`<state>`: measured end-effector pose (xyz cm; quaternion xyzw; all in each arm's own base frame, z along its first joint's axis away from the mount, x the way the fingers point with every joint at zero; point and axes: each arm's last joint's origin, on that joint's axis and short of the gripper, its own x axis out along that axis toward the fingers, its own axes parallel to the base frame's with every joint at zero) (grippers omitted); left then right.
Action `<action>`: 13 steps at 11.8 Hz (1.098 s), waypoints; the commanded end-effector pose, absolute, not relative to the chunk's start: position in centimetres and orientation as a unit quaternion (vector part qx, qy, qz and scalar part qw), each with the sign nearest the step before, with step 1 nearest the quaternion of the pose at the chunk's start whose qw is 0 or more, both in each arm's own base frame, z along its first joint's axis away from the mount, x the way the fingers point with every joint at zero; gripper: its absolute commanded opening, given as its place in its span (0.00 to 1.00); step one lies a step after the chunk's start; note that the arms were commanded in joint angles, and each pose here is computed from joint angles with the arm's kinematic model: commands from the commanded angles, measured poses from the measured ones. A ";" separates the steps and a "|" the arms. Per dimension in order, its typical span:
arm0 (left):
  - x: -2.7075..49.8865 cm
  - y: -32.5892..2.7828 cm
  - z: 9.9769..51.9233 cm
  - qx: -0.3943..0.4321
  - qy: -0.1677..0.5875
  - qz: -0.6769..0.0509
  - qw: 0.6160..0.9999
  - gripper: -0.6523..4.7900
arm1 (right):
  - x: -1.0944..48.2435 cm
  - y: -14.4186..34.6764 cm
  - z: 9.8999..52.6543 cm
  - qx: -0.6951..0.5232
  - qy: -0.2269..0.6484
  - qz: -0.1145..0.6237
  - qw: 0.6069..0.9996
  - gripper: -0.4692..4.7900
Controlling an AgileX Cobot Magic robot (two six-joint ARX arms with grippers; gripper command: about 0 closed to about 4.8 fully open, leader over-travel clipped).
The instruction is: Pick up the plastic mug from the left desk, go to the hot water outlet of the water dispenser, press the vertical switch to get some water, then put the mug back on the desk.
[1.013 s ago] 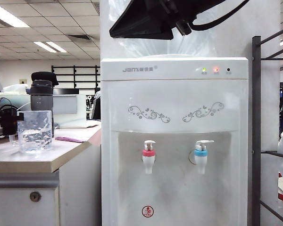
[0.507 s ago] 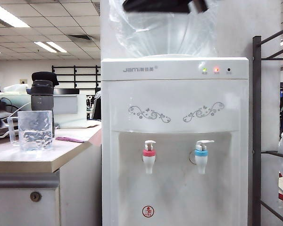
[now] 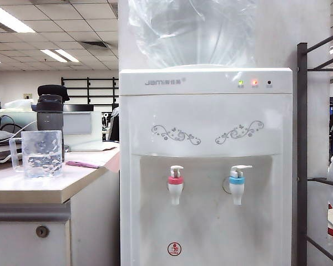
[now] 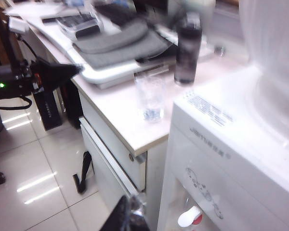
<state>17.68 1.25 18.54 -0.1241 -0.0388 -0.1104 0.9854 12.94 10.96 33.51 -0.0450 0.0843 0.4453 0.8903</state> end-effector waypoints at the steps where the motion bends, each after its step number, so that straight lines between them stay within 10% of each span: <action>1: 15.0 0.9 19.5 -0.142 -0.009 -0.109 0.984 0.11 | 10.1 8.6 31.8 -0.040 0.069 0.438 0.895 0.08; 6: 9.3 0.4 19.5 -0.117 0.004 -0.061 0.991 0.11 | 8.5 7.6 22.0 0.010 0.030 0.448 0.893 0.08; 7: 9.9 0.5 15.7 -0.125 0.056 -0.050 0.989 0.11 | 8.8 7.3 14.3 0.036 0.152 0.378 0.913 0.08; 12: 10.0 0.2 15.8 -0.111 0.051 -0.043 0.992 0.11 | 9.5 6.7 15.0 0.019 0.096 0.297 0.950 0.08; 13: 9.9 0.1 15.7 -0.129 0.056 -0.055 0.989 0.11 | 9.5 6.5 14.4 0.015 0.127 0.286 0.950 0.21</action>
